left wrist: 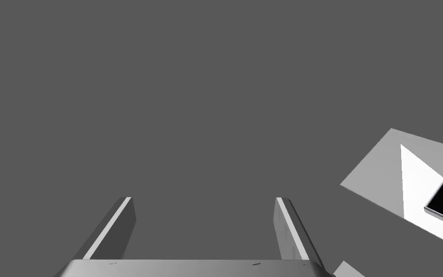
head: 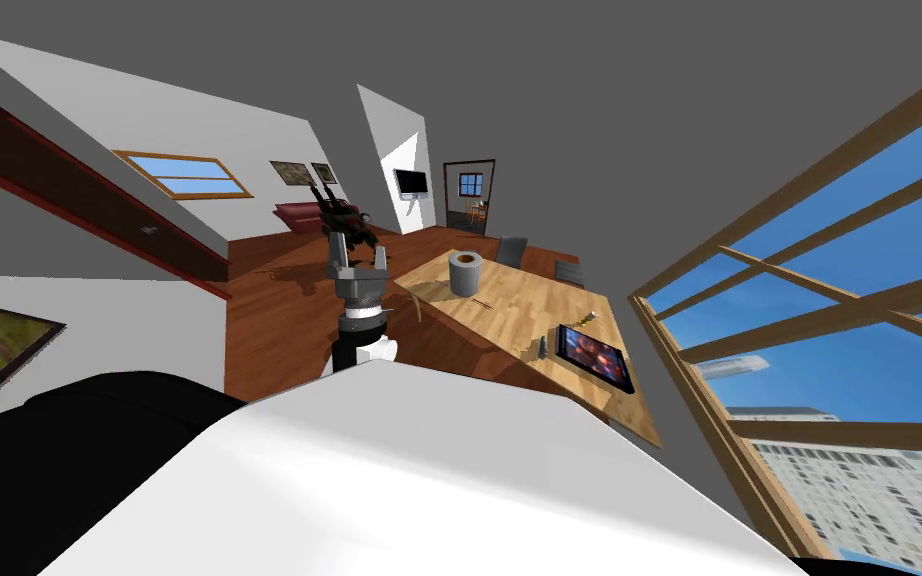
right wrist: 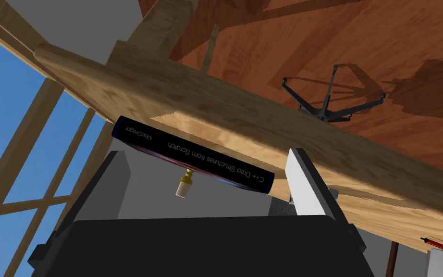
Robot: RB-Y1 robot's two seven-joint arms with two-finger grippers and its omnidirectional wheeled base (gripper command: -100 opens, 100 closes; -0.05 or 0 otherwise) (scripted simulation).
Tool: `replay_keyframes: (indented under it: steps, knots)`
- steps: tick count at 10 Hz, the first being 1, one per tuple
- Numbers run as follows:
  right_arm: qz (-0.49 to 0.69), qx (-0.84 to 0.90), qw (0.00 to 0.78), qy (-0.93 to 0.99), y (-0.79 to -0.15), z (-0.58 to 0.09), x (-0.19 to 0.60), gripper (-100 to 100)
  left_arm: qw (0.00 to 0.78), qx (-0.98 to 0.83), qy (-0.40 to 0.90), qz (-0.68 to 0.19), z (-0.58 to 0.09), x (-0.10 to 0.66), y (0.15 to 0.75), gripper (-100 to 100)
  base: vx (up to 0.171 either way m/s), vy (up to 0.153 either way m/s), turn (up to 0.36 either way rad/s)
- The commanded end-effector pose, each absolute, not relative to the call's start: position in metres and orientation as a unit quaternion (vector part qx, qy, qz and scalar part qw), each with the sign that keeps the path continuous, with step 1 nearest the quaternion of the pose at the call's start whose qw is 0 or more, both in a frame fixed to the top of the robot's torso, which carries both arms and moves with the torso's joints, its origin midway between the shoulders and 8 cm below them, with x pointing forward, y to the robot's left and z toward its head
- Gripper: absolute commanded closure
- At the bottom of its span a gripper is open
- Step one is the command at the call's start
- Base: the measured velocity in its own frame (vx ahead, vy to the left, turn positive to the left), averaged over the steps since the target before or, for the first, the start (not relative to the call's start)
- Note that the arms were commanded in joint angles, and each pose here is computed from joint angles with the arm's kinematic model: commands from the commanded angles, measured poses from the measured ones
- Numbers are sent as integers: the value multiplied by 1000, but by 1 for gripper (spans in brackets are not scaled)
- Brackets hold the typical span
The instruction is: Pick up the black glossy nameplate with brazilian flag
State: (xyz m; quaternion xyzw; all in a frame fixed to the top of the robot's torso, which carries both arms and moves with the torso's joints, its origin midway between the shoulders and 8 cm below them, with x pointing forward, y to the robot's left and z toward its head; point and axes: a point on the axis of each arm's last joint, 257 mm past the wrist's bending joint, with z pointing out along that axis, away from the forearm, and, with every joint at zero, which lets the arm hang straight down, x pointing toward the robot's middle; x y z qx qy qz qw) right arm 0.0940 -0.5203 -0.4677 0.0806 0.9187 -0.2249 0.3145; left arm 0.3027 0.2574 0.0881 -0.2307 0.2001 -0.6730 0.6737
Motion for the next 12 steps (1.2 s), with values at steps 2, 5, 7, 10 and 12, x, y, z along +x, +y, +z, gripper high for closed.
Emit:
replay_keyframes:
  steps: [2,5,7,10,12]
  knots:
    - [-272,31,258,926,-549,-469,54,-100,674,-231,200,-673,88,303,257,0,35,69,213]
    - [-318,-28,191,928,-584,-465,5,-100,674,-231,200,-673,88,303,257,0,43,62,324]
    - [-337,-56,160,926,-600,-460,-17,-100,674,-231,200,-673,88,303,257,0,69,75,203]
    - [-366,-108,104,918,-628,-450,-53,-100,674,-231,200,-673,88,303,257,0,69,86,288]
    - [-384,-152,59,909,-650,-439,-80,-100,674,-231,200,-673,88,303,257,0,109,110,395]
